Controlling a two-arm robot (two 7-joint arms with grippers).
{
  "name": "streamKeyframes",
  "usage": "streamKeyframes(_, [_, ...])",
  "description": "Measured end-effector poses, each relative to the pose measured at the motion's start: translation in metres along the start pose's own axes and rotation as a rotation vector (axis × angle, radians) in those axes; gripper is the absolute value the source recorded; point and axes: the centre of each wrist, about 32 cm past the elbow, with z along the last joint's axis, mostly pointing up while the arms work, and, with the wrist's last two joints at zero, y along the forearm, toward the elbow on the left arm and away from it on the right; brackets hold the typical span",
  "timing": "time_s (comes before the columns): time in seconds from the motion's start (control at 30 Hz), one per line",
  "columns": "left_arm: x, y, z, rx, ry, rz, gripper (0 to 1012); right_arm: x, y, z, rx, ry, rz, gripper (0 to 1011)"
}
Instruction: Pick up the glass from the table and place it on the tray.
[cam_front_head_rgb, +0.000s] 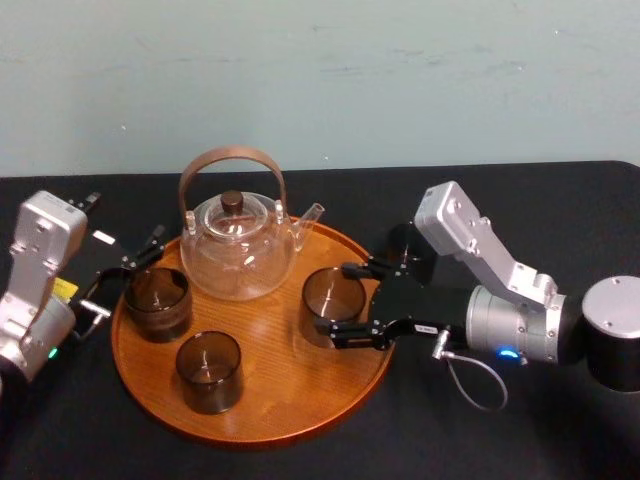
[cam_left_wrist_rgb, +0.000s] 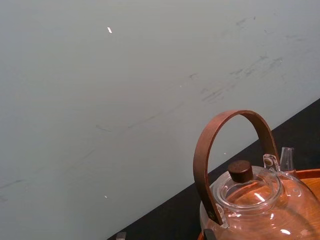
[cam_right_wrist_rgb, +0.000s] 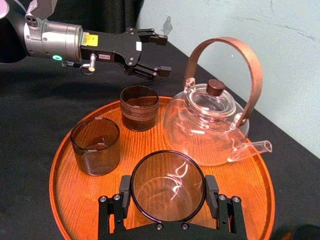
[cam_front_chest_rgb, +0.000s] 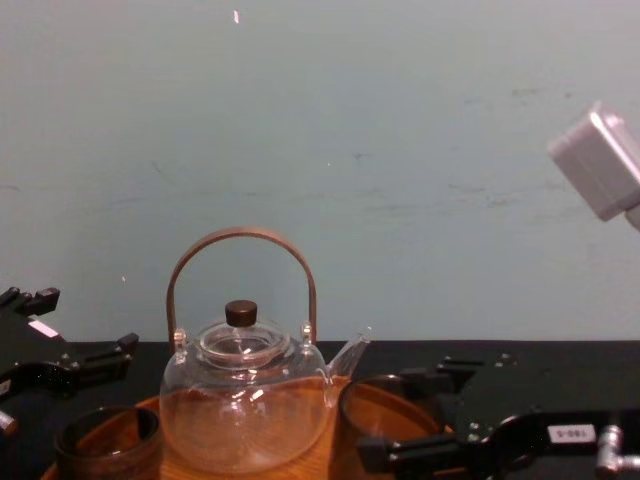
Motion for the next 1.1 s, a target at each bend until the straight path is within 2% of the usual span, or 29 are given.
streamKeyframes(0.43, [0.0, 0.0, 0.0, 0.0, 0.0, 0.0, 1001, -0.0013, 0.014, -0.005, -0.008, 0.006, 0.023, 900])
streamKeyframes(1.1, [0.0, 0.0, 0.0, 0.0, 0.0, 0.0, 1001, -0.0075, 0.015, -0.011, -0.022, 0.019, 0.051, 900])
